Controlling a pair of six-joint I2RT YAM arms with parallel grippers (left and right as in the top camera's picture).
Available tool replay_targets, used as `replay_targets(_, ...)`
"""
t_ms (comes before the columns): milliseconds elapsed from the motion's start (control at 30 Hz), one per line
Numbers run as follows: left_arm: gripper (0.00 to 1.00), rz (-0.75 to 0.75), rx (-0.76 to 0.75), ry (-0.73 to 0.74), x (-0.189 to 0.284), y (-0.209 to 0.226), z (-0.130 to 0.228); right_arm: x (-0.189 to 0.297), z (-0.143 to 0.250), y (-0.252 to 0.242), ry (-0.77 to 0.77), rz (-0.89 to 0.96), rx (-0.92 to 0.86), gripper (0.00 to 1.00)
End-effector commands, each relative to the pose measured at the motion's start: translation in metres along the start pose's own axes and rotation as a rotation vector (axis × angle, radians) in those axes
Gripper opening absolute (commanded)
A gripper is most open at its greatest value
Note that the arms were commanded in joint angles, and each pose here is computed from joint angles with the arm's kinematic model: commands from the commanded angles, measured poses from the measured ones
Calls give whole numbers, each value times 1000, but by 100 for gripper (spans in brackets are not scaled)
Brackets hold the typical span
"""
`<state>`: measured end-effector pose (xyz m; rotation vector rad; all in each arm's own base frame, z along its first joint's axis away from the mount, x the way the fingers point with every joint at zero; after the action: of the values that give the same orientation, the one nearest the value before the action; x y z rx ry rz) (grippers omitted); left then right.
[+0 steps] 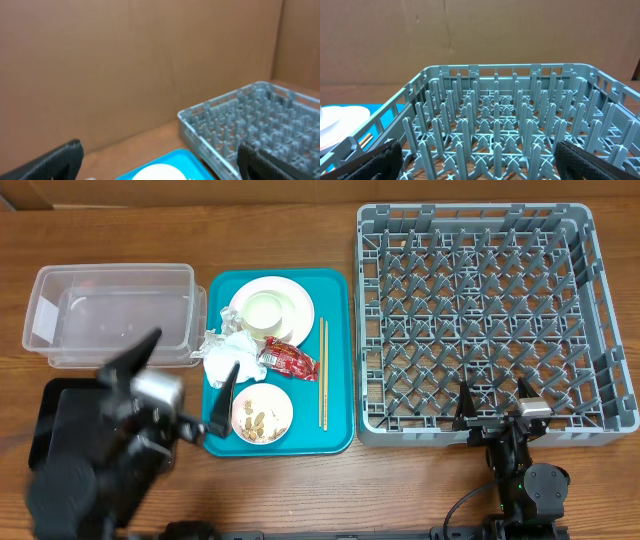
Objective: Sort waste into correct bins and load items into the dishwasher
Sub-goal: 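Reach the left gripper to the red snack wrapper and grasp it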
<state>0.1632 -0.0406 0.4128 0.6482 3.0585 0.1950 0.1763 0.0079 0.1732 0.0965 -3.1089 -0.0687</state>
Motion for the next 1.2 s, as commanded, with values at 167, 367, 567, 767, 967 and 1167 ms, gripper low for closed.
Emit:
replay_targets(167,100,136,158,327,-64,21,-2,0,2,0,-7,-2,1,100)
replay_targets(367,100,201,231,419,-97,27,25,0,2,0,-7,-2,1,100)
replay_targets(567,66,99,307,617,-113,40,66,0,2,0,-7,-2,1,100)
replay_targets(767,59,-87,351,915,-132,33,121,0,2,0,-7,-2,1,100)
replay_targets(967,59,-61,335,1127,-168,-8,175,0,2,0,-7,-2,1,100)
replay_targets(1167,61,-122,199,1273,-187,-22,221,0,2,0,-7,-2,1,100)
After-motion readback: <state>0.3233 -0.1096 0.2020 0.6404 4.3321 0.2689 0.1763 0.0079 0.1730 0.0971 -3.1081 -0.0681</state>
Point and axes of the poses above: each gripper's point midway between its finger pads, its own x axis back along the fingers, its own y axis along the line the jaws close on, z = x × y, the point moved 7 cm from there along x, back along the fingers
